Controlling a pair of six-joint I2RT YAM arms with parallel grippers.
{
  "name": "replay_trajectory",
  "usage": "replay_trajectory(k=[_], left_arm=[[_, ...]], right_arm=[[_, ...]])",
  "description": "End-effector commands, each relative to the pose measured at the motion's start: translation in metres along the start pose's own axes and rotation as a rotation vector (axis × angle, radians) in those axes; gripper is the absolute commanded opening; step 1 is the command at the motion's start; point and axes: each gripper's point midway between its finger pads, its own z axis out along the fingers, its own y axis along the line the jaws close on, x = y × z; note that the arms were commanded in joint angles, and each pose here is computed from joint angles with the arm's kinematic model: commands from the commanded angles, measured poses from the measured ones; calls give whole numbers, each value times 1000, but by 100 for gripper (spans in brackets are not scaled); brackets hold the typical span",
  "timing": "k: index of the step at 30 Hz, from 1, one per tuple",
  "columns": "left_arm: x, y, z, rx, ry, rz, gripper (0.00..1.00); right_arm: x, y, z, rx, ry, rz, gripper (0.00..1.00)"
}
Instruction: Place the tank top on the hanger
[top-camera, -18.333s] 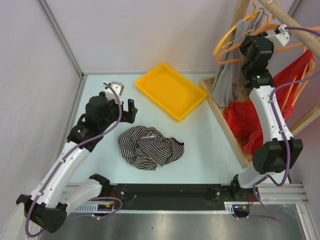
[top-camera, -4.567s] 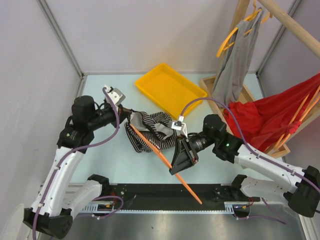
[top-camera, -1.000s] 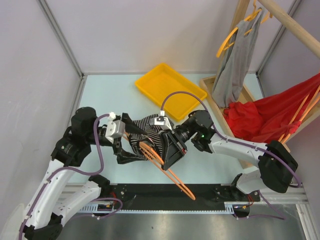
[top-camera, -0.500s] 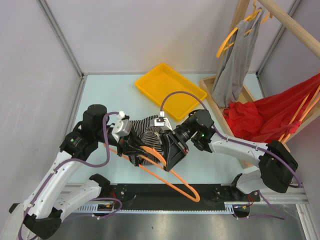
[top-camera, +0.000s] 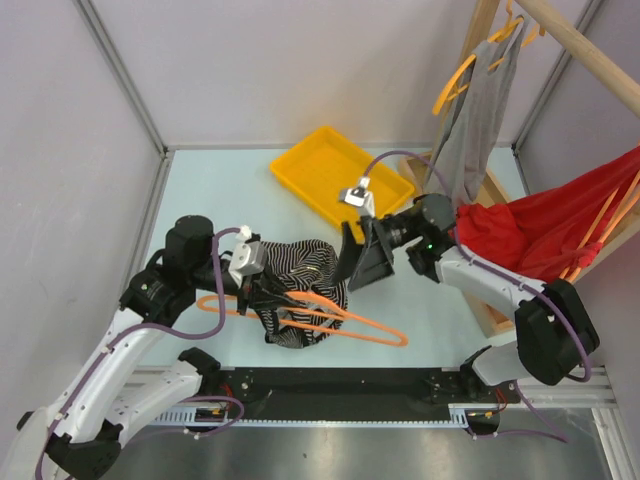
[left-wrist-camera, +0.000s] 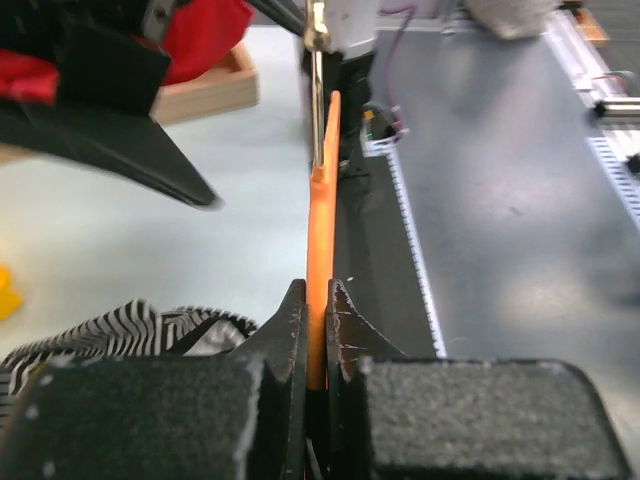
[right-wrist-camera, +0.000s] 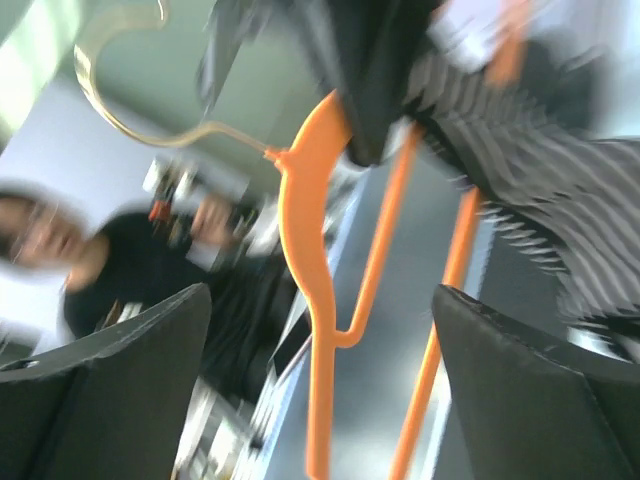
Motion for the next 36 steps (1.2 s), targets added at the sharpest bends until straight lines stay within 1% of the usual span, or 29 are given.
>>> replay_trajectory(k=[1, 4, 5, 6, 7, 8, 9, 10, 11, 13, 14, 16, 17, 18, 19, 20, 21, 22, 23, 24, 25, 26, 27, 28, 30, 31, 32, 34, 36], left_arm=[[2, 30, -5, -175, 27, 36, 0], [10, 57, -13, -332, 58, 27, 0], [10, 62, -17, -375, 57, 37, 0], [11, 73, -22, -440, 57, 47, 0], [10, 76, -25, -472, 48, 42, 0], [7, 77, -30, -499, 31, 61, 0], [3, 83, -35, -537, 13, 75, 0], [7, 88, -39, -570, 5, 60, 0], [2, 95, -48, -624, -20, 72, 0], [4, 106, -62, -715, -45, 54, 0], [0, 114, -72, -770, -64, 59, 0], [3, 123, -79, -813, -72, 24, 0], [3, 129, -85, -850, -75, 18, 0], [4, 132, -88, -869, -76, 8, 0], [5, 136, -90, -887, -74, -1, 0], [7, 140, -96, -923, -71, -10, 0], [11, 144, -99, -948, -69, -25, 0], [12, 146, -101, -963, -69, -32, 0], [13, 148, -103, -976, -69, -37, 0], [14, 149, -105, -988, -72, -43, 0], [15, 149, -105, -990, -72, -47, 0], [15, 149, -105, -990, -77, -44, 0], [16, 149, -106, -995, -76, -47, 0], [17, 149, -105, -994, -77, -51, 0], [20, 151, -106, -1003, -71, -61, 0], [21, 151, -107, -1005, -68, -64, 0], [21, 151, -106, -1004, -71, -67, 0], [20, 151, -107, -1004, -74, -60, 0], [21, 152, -108, -1015, -74, -62, 0]], right_arm=[[-40, -17, -49, 133, -206, -84, 100], [-57, -27, -71, 192, -297, -94, 100], [-66, -29, -76, 215, -320, -144, 100], [-70, -38, -81, 245, -341, -95, 100], [-75, -45, -86, 282, -361, -94, 100], [-96, -47, -95, 347, -409, -129, 100], [-85, -75, -103, 464, -382, -99, 100], [-84, -92, -111, 556, -383, -51, 100], [-89, -105, -123, 675, -400, -44, 100], [-90, -111, -132, 722, -426, 1, 100], [-95, -116, -142, 782, -471, -6, 100], [-88, -126, -147, 859, -488, 18, 100], [-90, -128, -159, 963, -535, 3, 100], [-77, -136, -154, 1003, -523, 28, 100], [-74, -135, -154, 1044, -535, 14, 100], [-69, -140, -162, 1125, -563, 18, 99], [-68, -129, -161, 1153, -588, -10, 99], [-50, -136, -147, 1169, -561, 7, 99], [-48, -137, -149, 1222, -601, 3, 98], [-47, -126, -141, 1218, -623, -36, 98], [-29, -134, -120, 1223, -583, -36, 97], [-26, -131, -109, 1209, -590, -42, 96], [-21, -130, -96, 1191, -582, -46, 93], [-12, -130, -75, 1165, -549, -54, 89], [-7, -130, -51, 1123, -547, -56, 84], [-3, -135, -42, 1119, -532, -52, 78], [-3, -131, -23, 1096, -521, -79, 76], [1, -143, -8, 1112, -494, -93, 73], [-2, -145, 11, 1068, -489, -120, 70]])
